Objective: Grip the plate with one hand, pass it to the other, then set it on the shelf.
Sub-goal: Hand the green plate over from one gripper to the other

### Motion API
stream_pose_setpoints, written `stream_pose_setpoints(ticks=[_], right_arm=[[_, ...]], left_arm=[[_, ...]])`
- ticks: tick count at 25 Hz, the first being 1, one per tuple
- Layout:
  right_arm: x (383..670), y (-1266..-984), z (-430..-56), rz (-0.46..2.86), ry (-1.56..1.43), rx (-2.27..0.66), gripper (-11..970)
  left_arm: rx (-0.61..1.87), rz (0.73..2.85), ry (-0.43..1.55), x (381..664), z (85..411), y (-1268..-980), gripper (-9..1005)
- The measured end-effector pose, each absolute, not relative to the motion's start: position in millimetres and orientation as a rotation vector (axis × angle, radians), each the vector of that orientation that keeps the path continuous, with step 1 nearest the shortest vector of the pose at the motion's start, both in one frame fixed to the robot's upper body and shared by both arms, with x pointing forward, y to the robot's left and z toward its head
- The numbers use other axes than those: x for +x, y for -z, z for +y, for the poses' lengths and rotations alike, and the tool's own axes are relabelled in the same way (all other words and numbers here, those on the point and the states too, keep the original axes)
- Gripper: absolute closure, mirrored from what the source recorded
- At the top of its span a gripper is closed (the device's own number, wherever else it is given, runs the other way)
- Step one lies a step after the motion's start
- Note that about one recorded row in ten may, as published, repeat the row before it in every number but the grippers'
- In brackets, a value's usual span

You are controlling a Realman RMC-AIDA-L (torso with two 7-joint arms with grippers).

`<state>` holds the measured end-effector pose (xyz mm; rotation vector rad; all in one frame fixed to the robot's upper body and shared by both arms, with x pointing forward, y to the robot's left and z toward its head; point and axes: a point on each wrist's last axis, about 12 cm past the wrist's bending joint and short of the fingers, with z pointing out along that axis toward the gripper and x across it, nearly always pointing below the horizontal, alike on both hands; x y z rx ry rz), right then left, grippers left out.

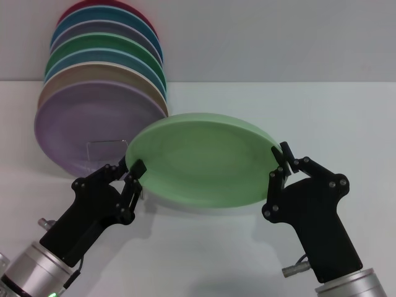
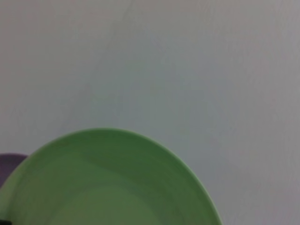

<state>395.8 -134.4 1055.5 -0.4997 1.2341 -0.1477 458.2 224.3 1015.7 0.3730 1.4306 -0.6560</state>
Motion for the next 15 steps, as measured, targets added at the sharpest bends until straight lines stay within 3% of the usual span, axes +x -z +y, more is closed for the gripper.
stream_pose_setpoints(ticks=[15], right_arm=[[395.8,-1055.2,-134.2,1.236,0.146,-0.502,943]], left_arm=[[0.378,1.429,0.647,457.2,224.3,-1015.3,858]])
